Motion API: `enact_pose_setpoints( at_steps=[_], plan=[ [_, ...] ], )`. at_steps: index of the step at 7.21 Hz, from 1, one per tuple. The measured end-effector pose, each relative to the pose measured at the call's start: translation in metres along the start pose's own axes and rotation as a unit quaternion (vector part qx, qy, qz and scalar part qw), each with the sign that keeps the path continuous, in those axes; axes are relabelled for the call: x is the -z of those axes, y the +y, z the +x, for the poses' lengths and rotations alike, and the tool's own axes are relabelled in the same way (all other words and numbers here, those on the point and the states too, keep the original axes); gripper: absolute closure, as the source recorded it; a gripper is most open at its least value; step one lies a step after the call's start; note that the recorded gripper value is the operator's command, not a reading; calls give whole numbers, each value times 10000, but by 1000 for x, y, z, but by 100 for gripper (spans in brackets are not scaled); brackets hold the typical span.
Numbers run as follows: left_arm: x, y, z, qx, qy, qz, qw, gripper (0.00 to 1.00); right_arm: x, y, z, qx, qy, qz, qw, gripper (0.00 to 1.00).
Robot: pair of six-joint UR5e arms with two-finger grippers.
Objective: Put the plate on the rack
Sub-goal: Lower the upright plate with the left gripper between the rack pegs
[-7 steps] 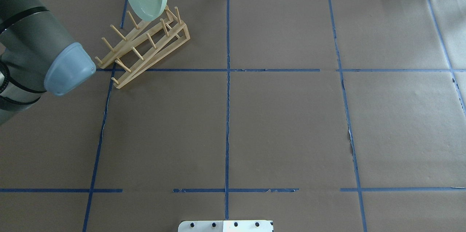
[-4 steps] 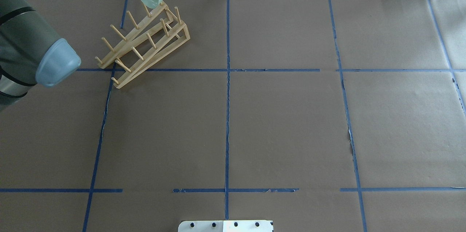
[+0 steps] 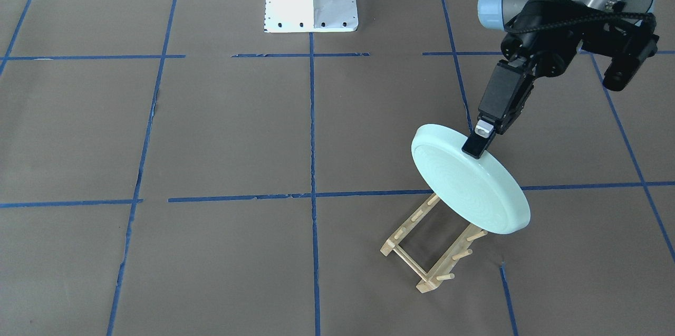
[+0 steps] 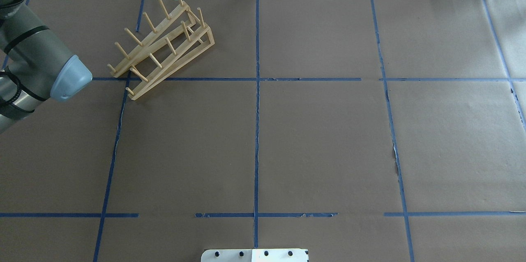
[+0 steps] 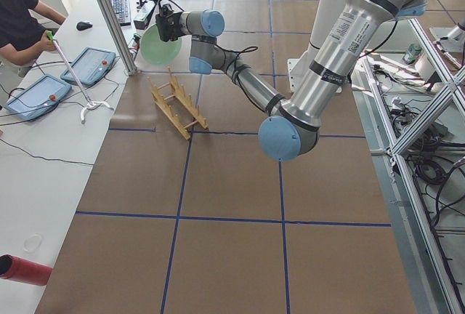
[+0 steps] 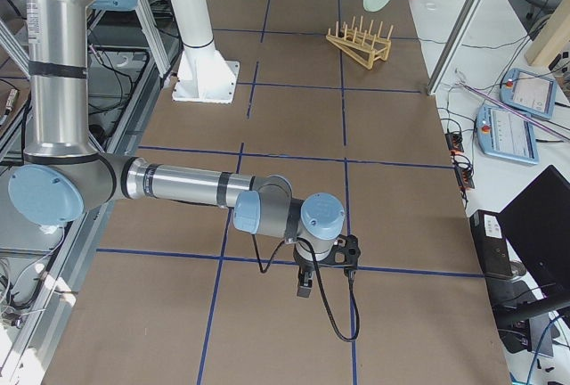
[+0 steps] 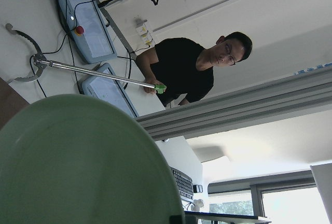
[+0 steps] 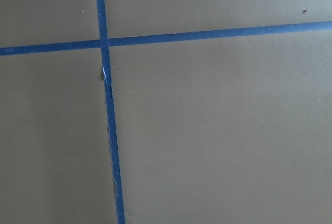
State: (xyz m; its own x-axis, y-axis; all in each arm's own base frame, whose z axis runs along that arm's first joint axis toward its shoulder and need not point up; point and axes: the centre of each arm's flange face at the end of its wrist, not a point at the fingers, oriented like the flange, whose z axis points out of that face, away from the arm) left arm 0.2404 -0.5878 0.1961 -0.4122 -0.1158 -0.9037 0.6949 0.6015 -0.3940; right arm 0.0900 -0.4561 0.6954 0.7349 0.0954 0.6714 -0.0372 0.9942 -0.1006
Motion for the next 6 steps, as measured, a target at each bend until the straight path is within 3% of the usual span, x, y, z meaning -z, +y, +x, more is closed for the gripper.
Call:
enact_pose_setpoints(
  at_steps=[3,6],
  plan=[
    [-23,-2,-33,259,137,357,9989,100,0,0,0,-4,0,-1,10000,0],
    [-41,10,-54,304,67,425,9986,100,0,0,0,-2,0,-1,10000,0]
  ],
)
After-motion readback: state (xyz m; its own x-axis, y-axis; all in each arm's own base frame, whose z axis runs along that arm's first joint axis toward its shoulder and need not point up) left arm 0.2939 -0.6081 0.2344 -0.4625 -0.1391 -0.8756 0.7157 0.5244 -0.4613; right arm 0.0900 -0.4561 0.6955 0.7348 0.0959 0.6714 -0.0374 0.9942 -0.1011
